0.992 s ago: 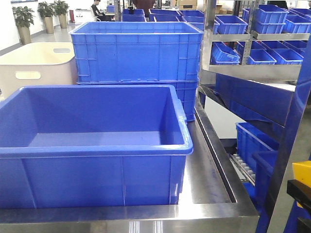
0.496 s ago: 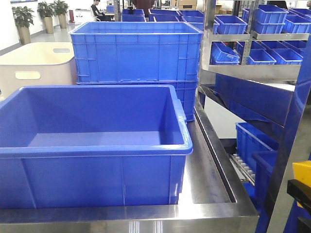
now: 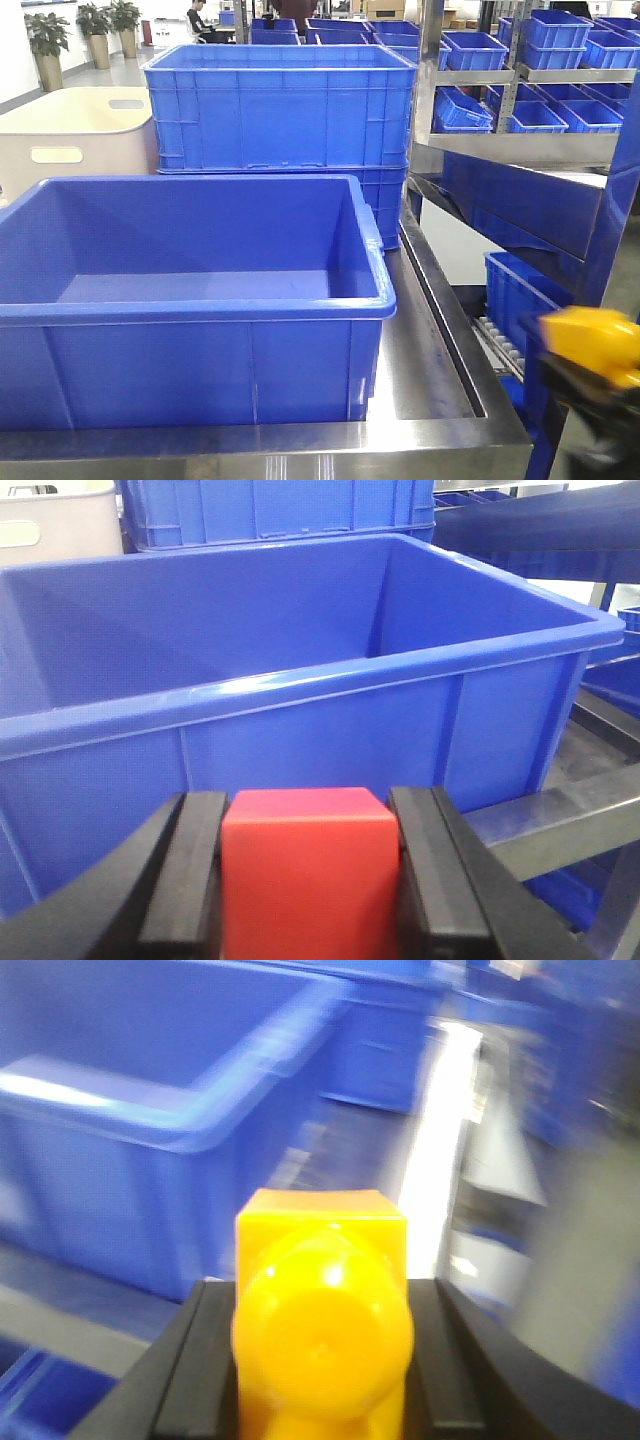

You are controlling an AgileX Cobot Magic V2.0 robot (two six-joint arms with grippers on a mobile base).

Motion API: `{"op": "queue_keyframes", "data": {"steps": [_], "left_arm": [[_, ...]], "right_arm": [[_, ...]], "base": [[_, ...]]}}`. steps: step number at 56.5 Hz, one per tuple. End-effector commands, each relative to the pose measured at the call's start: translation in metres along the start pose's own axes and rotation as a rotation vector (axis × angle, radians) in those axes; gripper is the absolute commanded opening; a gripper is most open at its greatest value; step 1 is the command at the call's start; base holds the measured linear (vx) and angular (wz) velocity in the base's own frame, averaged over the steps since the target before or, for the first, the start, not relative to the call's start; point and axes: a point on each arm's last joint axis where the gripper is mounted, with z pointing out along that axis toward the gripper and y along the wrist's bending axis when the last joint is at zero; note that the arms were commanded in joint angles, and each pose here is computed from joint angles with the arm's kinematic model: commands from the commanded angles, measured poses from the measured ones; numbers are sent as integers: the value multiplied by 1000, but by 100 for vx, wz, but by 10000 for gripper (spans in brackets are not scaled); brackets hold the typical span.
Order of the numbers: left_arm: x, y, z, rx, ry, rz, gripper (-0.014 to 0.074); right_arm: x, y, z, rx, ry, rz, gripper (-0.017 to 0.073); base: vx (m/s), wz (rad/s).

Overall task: Pick red and yellow blocks into blue bin
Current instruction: 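Extend both grippers over the large blue bin, then open both grippers to drop the blocks into the blue bin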

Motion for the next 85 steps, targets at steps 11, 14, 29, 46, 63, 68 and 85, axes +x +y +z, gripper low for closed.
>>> {"op": "queue_keyframes", "data": {"steps": [11,14,29,46,63,68,85], "left_arm": [[-63,5,35,-17,-62,14,2],[-76,7,58,-25,-33,43,2],[-124,19,195,-18,72,90,2],[-119,24,268,10,188,83,134],[-122,24,267,3,161,84,467],[-128,23,260,5,149,86,526],[-163,17,203,14,98,109,361]], "right_arm": [[-83,44,77,-173,-138,-99,-10],[-96,50,98,-186,-150,-90,-10],[-130,68,204,-211,-153,-14,-8],[-134,75,248,-203,-180,-16,159],[-134,74,248,-197,-192,-22,529],[-136,74,247,-196,-196,-22,572],[-163,67,197,-238,-174,-27,409]], "base": [[0,0],[0,0],[0,0],[0,0],[0,0],[0,0],[0,0]]}}
